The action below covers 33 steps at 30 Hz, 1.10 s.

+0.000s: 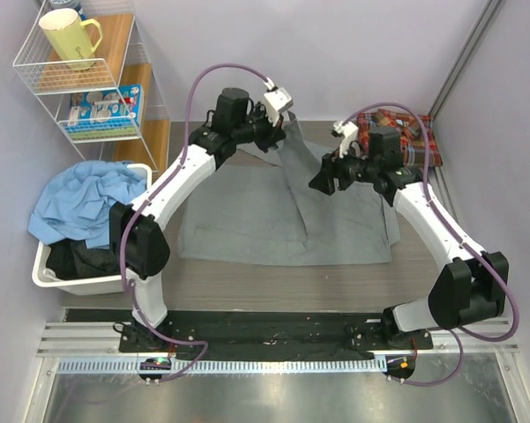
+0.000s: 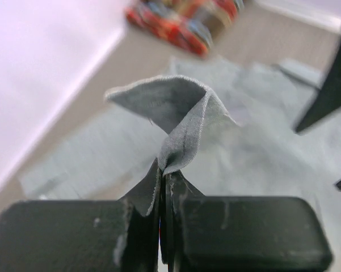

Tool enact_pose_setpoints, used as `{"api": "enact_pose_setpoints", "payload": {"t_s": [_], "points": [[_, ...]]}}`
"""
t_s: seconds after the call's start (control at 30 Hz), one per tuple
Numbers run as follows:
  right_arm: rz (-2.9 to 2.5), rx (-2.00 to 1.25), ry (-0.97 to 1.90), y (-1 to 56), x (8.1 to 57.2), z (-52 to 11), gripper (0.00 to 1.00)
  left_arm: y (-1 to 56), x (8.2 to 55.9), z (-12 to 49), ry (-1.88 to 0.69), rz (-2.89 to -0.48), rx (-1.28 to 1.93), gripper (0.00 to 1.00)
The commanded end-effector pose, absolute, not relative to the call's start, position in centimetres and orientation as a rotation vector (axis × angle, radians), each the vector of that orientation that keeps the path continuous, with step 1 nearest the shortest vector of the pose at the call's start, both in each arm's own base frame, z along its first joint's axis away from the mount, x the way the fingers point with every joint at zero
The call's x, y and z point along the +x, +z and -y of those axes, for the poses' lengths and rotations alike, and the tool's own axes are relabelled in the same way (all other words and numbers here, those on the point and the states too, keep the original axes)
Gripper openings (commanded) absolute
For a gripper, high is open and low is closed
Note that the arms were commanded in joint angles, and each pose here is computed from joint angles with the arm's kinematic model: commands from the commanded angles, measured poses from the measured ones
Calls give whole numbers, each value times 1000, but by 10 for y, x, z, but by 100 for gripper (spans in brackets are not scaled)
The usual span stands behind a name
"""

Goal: Fold and stack the long sleeve shirts
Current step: Fold the shirt

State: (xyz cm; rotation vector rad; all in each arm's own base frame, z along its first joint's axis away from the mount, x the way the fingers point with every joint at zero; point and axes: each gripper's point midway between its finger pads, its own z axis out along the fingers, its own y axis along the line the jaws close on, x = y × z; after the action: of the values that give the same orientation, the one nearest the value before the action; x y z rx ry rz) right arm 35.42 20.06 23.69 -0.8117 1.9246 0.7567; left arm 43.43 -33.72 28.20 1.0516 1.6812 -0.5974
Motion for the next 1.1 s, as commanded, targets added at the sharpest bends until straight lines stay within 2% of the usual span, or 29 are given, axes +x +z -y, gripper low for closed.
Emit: {"api": "enact_pose_setpoints", "payload": {"t_s": [0.0,0.07,0.17,0.23,0.27,0.37,0.47,0.73,0.9,1.07], "points": [[-1990,-564,781,243,351,-165,62,342,467,364,-635,-1443,991,0],[-2011,-517,785,237,341,-156,58,341,481,373,-639,-1428,979,0],[-2063,-442,818,221,325,-152,42,350,493,381,-628,-1373,963,0],[-2111,-396,853,206,315,-152,38,346,499,388,-637,-1342,972,0],[-2118,-385,860,204,312,-153,32,343,501,389,-639,-1333,982,0],[-2134,-345,911,197,306,-156,22,332,506,394,-642,-1324,997,0],[-2123,-296,920,186,309,-159,16,331,514,392,-596,-1319,973,0],[-2200,-675,557,106,326,-165,10,331,510,378,-573,-1307,972,0],[-2202,-713,375,78,352,-164,8,323,501,369,-593,-1338,978,0],[-2251,-751,285,47,355,-166,8,314,494,358,-652,-1392,951,0]]}}
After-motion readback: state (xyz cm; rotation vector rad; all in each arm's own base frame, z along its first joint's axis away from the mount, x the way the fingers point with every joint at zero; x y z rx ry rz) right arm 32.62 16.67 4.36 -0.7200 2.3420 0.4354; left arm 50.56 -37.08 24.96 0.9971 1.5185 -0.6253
